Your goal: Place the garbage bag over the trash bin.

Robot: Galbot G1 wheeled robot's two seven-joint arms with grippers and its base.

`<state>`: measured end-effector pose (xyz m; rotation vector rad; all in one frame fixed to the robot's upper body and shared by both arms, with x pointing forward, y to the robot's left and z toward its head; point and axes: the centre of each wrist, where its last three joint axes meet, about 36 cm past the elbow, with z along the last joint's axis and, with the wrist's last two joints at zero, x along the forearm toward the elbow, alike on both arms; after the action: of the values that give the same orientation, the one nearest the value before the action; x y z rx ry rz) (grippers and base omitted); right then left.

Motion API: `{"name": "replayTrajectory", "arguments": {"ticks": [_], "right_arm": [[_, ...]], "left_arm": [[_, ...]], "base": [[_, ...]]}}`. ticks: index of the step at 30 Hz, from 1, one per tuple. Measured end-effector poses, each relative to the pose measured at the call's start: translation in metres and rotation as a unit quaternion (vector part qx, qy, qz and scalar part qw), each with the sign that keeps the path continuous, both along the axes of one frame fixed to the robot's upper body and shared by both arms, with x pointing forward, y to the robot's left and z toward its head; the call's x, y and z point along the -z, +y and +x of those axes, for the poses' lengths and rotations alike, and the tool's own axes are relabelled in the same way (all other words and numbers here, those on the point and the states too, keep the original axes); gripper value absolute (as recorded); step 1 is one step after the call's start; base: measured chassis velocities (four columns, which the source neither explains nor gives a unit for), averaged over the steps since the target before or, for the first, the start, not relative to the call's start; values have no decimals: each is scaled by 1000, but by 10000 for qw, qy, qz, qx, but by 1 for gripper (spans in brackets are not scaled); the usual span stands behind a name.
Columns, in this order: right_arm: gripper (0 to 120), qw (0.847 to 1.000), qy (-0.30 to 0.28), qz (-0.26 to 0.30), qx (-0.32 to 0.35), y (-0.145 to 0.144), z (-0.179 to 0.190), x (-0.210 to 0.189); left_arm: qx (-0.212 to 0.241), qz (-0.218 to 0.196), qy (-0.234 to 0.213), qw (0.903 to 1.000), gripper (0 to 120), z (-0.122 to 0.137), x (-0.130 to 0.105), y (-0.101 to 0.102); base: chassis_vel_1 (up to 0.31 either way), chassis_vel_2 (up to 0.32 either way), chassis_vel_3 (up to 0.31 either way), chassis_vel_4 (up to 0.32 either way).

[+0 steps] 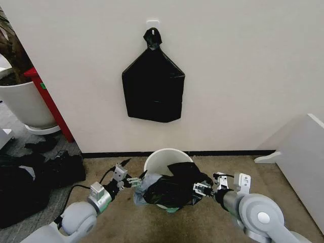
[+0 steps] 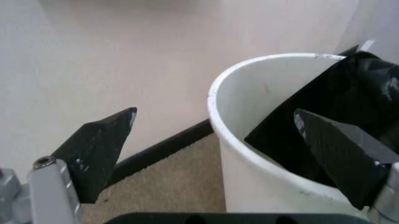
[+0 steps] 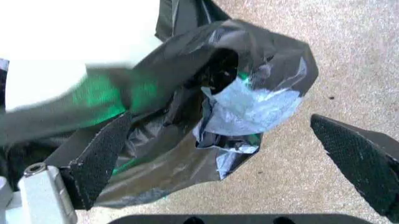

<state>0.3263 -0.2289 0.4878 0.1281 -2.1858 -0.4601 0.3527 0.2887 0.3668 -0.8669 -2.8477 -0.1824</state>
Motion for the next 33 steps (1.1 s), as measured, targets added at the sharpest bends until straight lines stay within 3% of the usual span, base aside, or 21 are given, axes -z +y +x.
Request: {"name": "replayTrajectory", "arguments": {"ticks": [4, 12, 18, 20, 23, 26, 33], "right_arm": [[100, 10000, -13, 6, 12, 0, -2, -1], [100, 9999, 4, 46, 105, 0, -3, 1], [100, 9999, -6, 126, 83, 5, -4, 0], [100, 9999, -20, 135, 71, 7, -8, -3], [100, 9999, -29, 111, 91, 6, -10, -3], [100, 9999, -33, 94, 106, 6, -11, -4], [100, 9999, -4, 98, 111, 8, -12, -1]], "left_arm": [[135, -27, -84, 9999, 100, -9, -8, -4], [955, -163, -329, 9948, 100, -50, -71, -26], [1025, 155, -106, 9946, 100, -48, -61, -28], [972, 627, 148, 9932, 100, -40, -49, -27], [960, 779, 265, 9920, 100, -41, -46, -30], [923, 819, 286, 9920, 100, -44, -47, -34], [329, 700, 205, 9968, 100, -38, -48, -34]], "base": [[0, 0, 0, 0], [0, 0, 0, 0], [0, 0, 0, 0], [0, 0, 0, 0], [0, 0, 0, 0], [0, 0, 0, 0], [0, 0, 0, 0]]}}
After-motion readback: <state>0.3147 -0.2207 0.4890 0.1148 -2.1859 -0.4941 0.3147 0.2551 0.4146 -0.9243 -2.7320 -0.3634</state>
